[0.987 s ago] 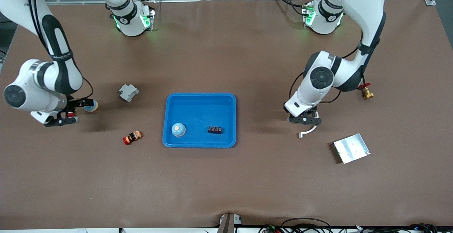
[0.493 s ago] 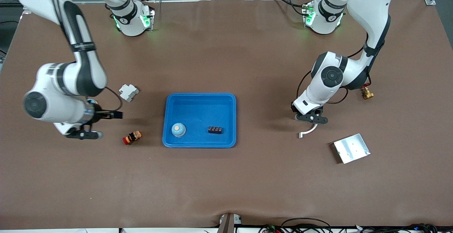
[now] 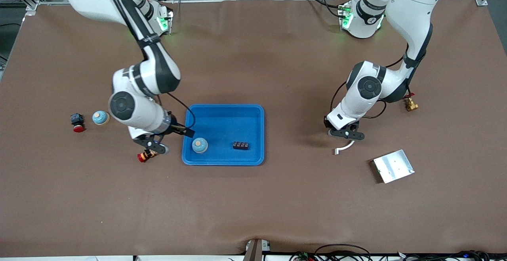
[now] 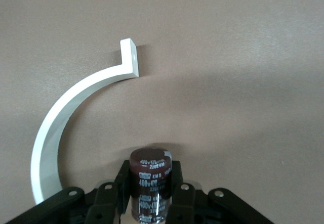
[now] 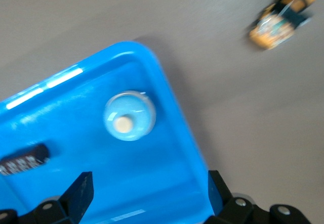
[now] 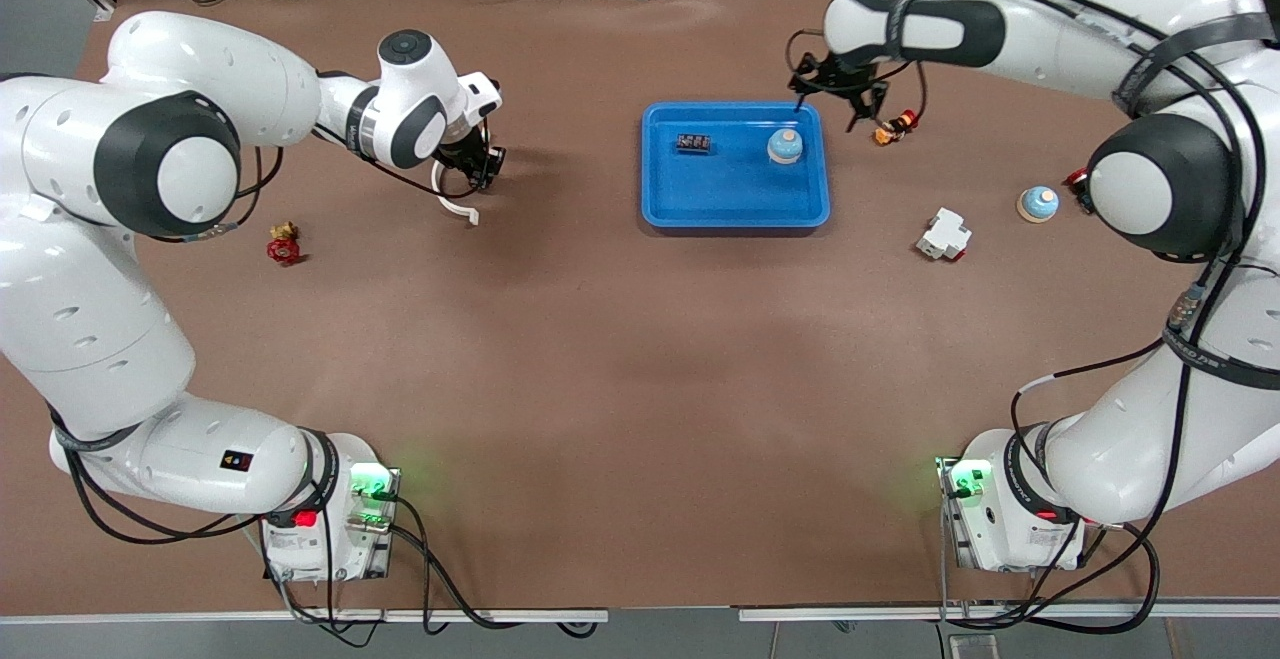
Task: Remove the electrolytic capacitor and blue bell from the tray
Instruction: 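Release the bell with the right gripper while the left gripper releases the capacitor, then grasp the second bell with the right gripper while the left gripper returns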
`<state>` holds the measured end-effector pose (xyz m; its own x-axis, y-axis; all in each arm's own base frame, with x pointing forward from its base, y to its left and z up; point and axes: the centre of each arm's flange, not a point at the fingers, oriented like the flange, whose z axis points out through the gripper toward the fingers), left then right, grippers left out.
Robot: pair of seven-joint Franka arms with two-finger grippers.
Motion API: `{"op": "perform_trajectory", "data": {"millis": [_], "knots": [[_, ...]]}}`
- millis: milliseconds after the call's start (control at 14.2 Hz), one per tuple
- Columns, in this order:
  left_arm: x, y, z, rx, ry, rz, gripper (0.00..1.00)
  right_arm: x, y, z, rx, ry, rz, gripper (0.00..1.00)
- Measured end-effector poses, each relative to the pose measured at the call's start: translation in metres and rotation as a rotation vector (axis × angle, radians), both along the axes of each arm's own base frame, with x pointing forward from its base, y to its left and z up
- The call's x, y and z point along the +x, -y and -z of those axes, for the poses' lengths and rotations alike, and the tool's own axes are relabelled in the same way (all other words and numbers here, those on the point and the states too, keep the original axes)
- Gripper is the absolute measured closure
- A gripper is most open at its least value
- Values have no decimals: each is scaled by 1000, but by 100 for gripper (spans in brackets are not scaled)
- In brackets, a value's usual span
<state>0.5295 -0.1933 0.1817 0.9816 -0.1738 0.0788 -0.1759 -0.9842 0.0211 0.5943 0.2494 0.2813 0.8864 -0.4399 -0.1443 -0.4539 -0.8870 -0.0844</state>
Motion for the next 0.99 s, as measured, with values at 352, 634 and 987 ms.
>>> {"op": "perform_trajectory", "data": {"millis": [352,634,987], "knots": [[2,-2,4,-7,8,-5,66,3,-42,48,-19,-3,188,0],[6,-5,4,-12,17,-16,33,16,-47,56,-61,15,285,0],[22,-2,-31,9,-24,-159,0,19,-43,61,-74,10,374,0]]}}
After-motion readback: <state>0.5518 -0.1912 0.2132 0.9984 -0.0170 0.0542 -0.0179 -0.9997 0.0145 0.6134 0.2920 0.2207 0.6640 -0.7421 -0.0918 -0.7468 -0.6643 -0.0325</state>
